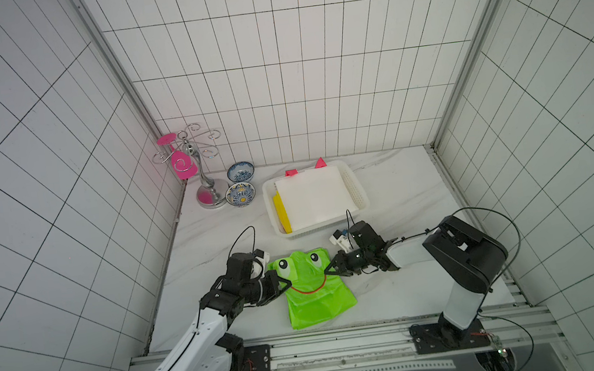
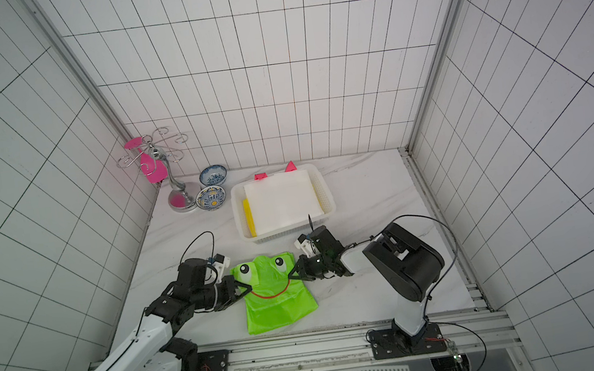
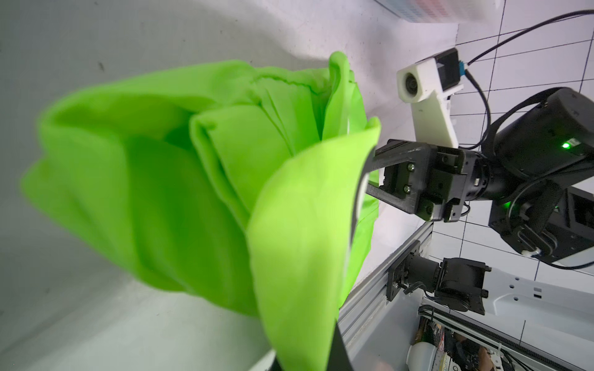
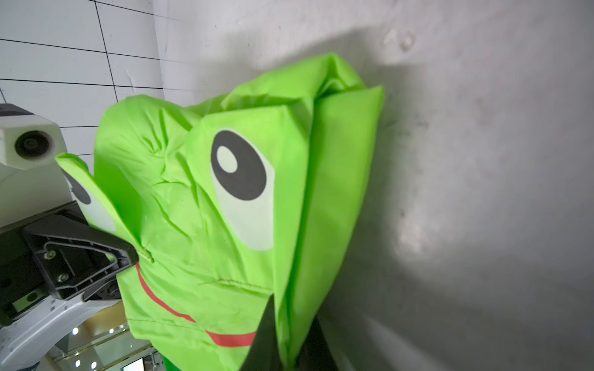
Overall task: Put the folded raincoat in the basket
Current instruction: Pick up the raincoat from the center of the board, then place the raincoat in the basket.
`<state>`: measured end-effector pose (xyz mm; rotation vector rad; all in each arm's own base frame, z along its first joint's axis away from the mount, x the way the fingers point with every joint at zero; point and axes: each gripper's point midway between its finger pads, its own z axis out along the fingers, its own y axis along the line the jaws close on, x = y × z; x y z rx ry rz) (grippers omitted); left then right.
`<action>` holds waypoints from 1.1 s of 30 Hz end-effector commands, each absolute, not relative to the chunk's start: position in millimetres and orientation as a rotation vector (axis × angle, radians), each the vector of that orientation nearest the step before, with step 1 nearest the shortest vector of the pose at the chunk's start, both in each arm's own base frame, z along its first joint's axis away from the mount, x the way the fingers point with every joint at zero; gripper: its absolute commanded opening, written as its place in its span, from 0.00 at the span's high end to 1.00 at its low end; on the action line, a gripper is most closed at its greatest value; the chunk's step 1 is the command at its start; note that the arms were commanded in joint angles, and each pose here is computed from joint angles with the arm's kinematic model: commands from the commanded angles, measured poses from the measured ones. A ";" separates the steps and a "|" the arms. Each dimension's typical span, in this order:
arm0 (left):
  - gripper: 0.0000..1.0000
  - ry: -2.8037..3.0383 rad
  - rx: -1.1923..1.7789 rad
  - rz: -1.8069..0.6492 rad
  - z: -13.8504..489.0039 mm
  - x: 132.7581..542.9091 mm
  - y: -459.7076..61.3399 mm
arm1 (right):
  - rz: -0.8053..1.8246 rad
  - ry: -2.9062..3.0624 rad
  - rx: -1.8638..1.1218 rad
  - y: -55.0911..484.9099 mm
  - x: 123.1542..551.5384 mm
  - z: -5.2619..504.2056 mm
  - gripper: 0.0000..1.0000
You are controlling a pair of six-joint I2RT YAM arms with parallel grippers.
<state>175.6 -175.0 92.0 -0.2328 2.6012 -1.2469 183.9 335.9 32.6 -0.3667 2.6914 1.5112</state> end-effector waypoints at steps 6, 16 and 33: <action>1.00 2.366 -0.124 -1.323 159.8 194.2 -182.9 | 1.600 2.352 -0.461 329.5 186.7 125.1 1.00; 1.00 2.100 0.020 -1.265 264.7 238.5 -191.0 | 1.096 2.159 -0.581 274.1 210.4 234.5 1.00; 1.00 2.171 0.009 -1.092 258.9 394.9 -227.9 | 0.773 2.192 -0.388 221.1 362.4 264.7 1.00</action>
